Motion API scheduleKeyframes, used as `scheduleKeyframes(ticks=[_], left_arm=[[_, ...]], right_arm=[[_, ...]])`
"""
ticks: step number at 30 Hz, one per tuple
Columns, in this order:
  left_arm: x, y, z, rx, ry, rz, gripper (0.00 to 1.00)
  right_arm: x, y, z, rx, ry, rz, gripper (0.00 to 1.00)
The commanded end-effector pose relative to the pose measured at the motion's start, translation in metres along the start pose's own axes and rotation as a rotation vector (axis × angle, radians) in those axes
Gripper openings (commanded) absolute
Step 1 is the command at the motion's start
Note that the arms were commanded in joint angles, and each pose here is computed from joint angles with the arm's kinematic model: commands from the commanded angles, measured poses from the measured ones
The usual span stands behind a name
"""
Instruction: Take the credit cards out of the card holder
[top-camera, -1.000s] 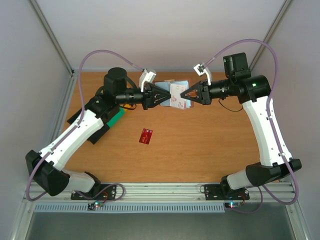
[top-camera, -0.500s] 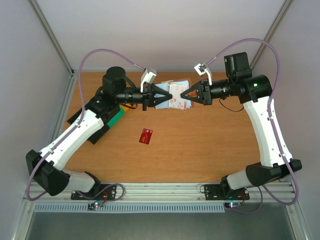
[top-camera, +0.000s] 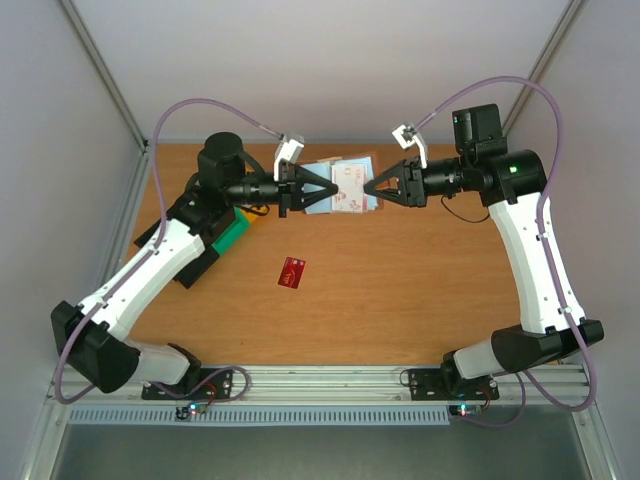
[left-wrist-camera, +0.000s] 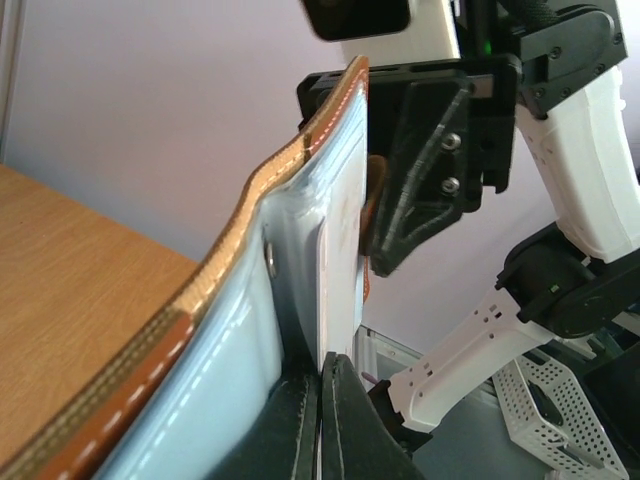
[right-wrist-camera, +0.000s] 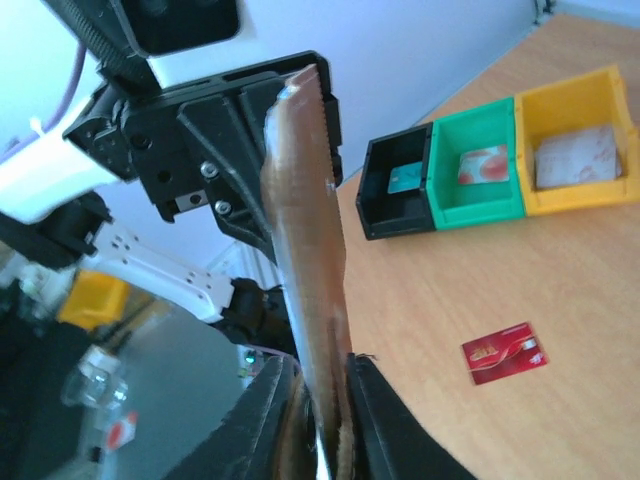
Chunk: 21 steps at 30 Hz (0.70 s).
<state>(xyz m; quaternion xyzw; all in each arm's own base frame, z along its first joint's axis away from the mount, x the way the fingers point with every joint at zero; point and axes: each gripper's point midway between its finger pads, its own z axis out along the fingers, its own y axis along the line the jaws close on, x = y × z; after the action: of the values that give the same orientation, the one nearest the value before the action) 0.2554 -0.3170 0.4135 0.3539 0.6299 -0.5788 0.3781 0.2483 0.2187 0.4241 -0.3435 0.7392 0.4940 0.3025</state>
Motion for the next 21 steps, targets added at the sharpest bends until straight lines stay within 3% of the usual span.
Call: scheduleKeyframes(ticks=[1, 2, 5, 8, 9, 11, 14, 21], left_arm=[[-0.0132, -0.0179, -0.0105, 0.028, -0.032, 0.082, 0.00], [-0.0124, -0.0180, -0.0101, 0.034, -0.033, 0.084, 0.00], [-0.0143, -0.0200, -0.0099, 0.051, -0.046, 0.093, 0.00], [-0.0134, -0.0196, -0.0099, 0.051, -0.045, 0.075, 0.20], [-0.0138, -0.0200, -0.0100, 0.053, -0.046, 0.076, 0.22], [-0.0134, -0.0199, -0.0097, 0.056, -0.044, 0.072, 0.18], [-0.0131, -0.0195, -0.0109, 0.051, -0.046, 0.070, 0.02], [-0.0103, -0.0181, -0.0175, 0.035, -0.034, 0.045, 0.00]], right_arm=[[-0.0015, 0.0143, -0.0052, -0.043, -0.019, -0.003, 0.08], [-0.0027, 0.0149, -0.0048, -0.052, -0.022, 0.001, 0.03], [-0.0053, 0.0178, -0.0062, -0.055, -0.035, -0.017, 0.01], [-0.0066, 0.0170, -0.0072, -0.038, -0.040, -0.030, 0.01], [-0.0071, 0.0179, -0.0075, -0.040, -0.041, -0.032, 0.01], [-0.0072, 0.0177, -0.0073, -0.042, -0.041, -0.028, 0.01], [-0.0072, 0.0182, -0.0076, -0.042, -0.042, -0.029, 0.01], [-0.0066, 0.0132, -0.0118, -0.016, -0.049, -0.028, 0.01]])
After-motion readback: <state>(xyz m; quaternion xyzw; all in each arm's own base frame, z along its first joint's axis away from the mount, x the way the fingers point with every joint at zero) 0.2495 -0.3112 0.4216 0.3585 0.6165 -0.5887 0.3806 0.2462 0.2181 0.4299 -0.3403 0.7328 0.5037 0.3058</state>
